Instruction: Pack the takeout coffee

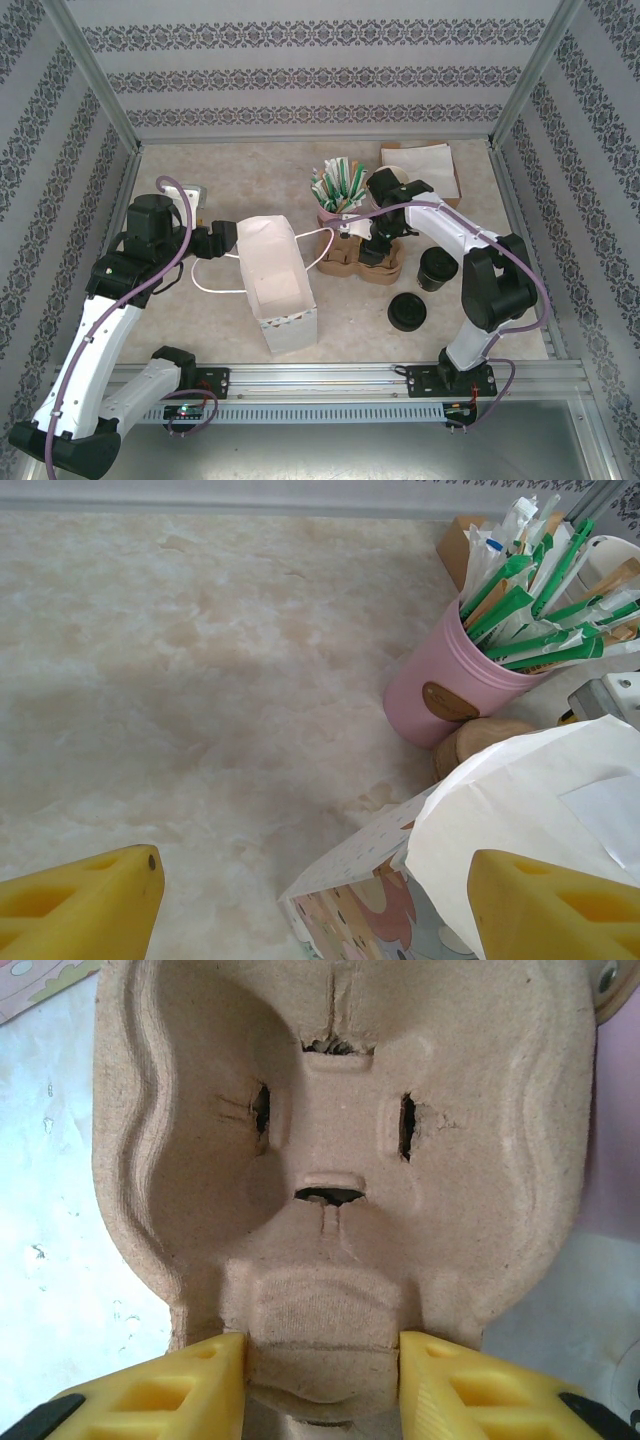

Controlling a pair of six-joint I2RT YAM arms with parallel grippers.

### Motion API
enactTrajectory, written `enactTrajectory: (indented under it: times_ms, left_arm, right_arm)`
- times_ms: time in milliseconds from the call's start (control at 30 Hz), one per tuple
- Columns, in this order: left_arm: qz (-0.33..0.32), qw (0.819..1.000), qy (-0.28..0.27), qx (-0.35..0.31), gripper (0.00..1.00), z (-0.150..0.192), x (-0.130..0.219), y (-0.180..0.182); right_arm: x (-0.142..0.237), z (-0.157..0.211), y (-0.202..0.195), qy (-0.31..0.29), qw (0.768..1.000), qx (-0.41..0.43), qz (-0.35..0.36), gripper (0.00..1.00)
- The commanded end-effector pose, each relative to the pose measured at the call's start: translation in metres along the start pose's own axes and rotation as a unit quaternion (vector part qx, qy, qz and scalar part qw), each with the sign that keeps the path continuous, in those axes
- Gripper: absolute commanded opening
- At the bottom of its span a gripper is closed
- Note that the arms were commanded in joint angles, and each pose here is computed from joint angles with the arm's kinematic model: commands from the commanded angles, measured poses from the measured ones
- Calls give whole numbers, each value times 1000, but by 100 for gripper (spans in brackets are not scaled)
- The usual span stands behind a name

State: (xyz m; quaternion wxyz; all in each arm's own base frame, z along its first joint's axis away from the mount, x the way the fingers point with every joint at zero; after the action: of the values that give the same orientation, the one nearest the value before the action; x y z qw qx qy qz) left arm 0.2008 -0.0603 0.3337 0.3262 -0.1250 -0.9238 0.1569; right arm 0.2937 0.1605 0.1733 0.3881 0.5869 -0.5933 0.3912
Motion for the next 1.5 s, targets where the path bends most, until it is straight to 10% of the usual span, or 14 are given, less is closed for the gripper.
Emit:
enactTrajectory:
  times_ms: [0,733,1167,1467]
  left_arm:
    - [-8,1000,-3,-21,80,-3,1,-1]
    - [-14,988,114,-102,71,-54,-9,-23]
    - [72,960,186,-198,89,-57,-40,-40]
    - [99,943,206,-243,76,-44,-49,-59]
  right_arm:
    - [15,-4,5,-4,1000,1,16,41]
    - [75,-8,53,-49,990,-14,129,41]
    - [117,-15,82,-117,971,-96,184,41]
    - [135,-13,98,-146,951,-169,213,40]
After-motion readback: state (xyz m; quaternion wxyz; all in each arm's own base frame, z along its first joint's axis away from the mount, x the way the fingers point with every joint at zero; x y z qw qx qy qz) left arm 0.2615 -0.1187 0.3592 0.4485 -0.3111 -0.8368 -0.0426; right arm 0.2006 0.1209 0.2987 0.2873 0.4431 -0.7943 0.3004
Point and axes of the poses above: each hand's point on the last joint's axis, 136 mm out from that joint toward the fingers, its own x axis back along the fingers, its own y axis along the line the jaws close on, z = x × y, the point moved 8 cm from there along x, back along the fingers, and after that the axes turned 10 degrees about x, right-handed, at the moved point
